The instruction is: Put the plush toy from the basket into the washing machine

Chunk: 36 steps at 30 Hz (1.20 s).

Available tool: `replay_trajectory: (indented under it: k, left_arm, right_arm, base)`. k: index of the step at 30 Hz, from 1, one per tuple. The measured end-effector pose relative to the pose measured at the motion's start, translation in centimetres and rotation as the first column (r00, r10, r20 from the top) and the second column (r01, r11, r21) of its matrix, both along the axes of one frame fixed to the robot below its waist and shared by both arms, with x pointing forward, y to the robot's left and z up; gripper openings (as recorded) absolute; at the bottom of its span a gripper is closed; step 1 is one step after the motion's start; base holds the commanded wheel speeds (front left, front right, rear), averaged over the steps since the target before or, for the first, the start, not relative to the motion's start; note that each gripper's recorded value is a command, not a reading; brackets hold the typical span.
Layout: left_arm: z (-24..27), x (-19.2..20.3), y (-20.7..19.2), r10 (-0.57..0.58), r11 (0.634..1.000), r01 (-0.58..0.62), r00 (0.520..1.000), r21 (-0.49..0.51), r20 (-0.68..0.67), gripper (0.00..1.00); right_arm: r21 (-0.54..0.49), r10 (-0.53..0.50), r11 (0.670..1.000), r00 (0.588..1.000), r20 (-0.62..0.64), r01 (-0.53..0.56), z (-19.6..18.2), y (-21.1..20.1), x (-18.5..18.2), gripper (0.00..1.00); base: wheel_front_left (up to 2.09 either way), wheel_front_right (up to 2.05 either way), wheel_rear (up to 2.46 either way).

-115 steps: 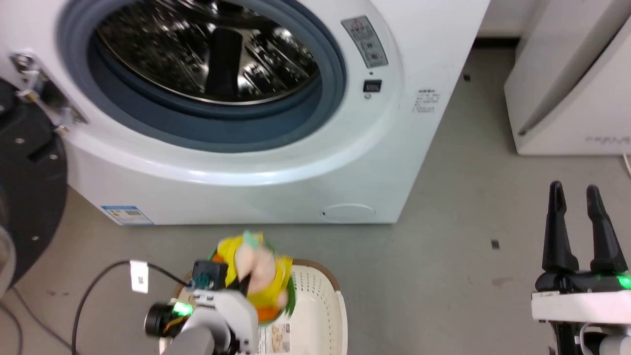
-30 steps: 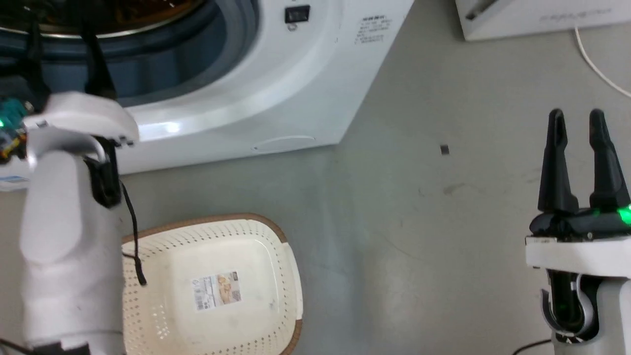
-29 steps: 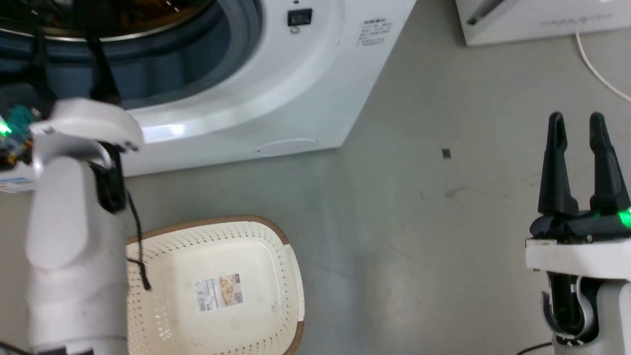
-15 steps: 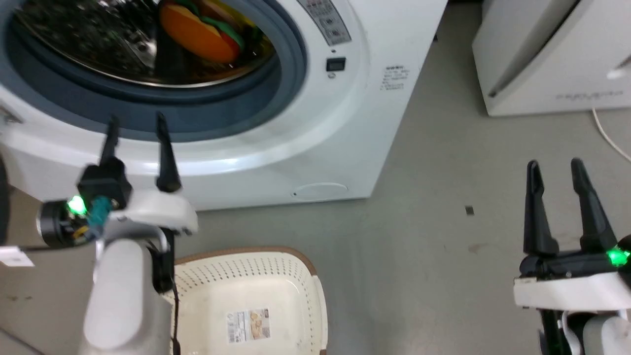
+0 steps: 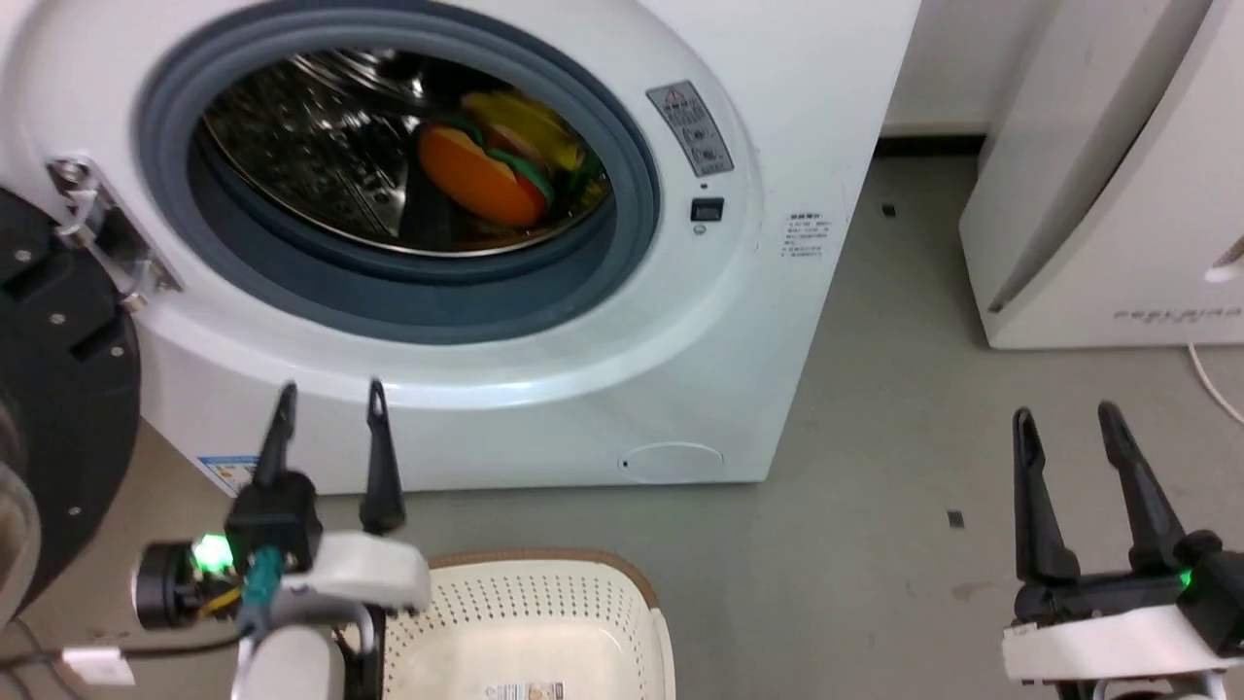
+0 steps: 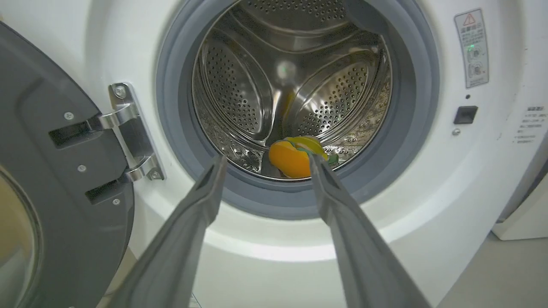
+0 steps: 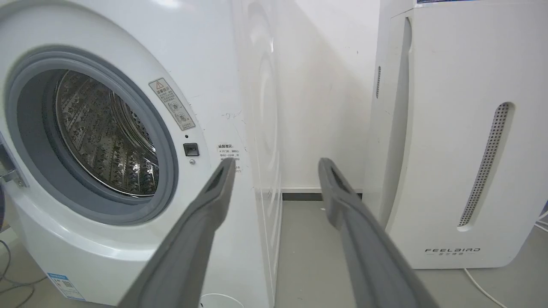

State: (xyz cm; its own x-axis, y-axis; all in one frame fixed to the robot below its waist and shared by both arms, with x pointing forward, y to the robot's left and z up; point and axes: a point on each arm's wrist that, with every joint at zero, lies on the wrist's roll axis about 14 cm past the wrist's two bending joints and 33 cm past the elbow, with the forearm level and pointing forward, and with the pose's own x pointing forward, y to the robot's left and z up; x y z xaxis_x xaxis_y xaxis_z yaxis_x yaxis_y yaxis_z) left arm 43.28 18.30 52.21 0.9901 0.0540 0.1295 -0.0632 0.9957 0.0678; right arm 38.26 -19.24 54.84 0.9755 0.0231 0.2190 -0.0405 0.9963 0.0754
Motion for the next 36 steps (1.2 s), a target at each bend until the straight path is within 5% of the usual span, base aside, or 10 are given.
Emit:
replay_trajectory:
  k: [16, 17, 36]
  left_arm:
    - [-1.5, -6.0, 0.3, -0.002, 1.000, 0.000, 0.999, -0.024, -0.048, 1.00]
    - [-1.4, -6.0, 0.3, -0.001, 1.000, 0.000, 0.999, -0.023, -0.047, 0.00]
    - [-1.2, -5.9, 0.3, -0.002, 1.000, 0.001, 0.998, -0.027, -0.056, 0.00]
  right_arm:
    - [-0.021, 0.035, 0.999, 0.999, -0.011, -0.036, -0.2, 1.2, -2.3, 1.00]
    - [-0.021, 0.037, 0.999, 0.999, -0.011, -0.037, -0.2, 1.2, -2.3, 0.00]
    - [-0.030, 0.044, 0.999, 0.998, -0.036, -0.045, -0.5, 1.5, -2.3, 0.00]
  base:
    - [0.00, 0.00, 0.00]
    - [0.00, 0.00, 0.00]
    - [0.00, 0.00, 0.00]
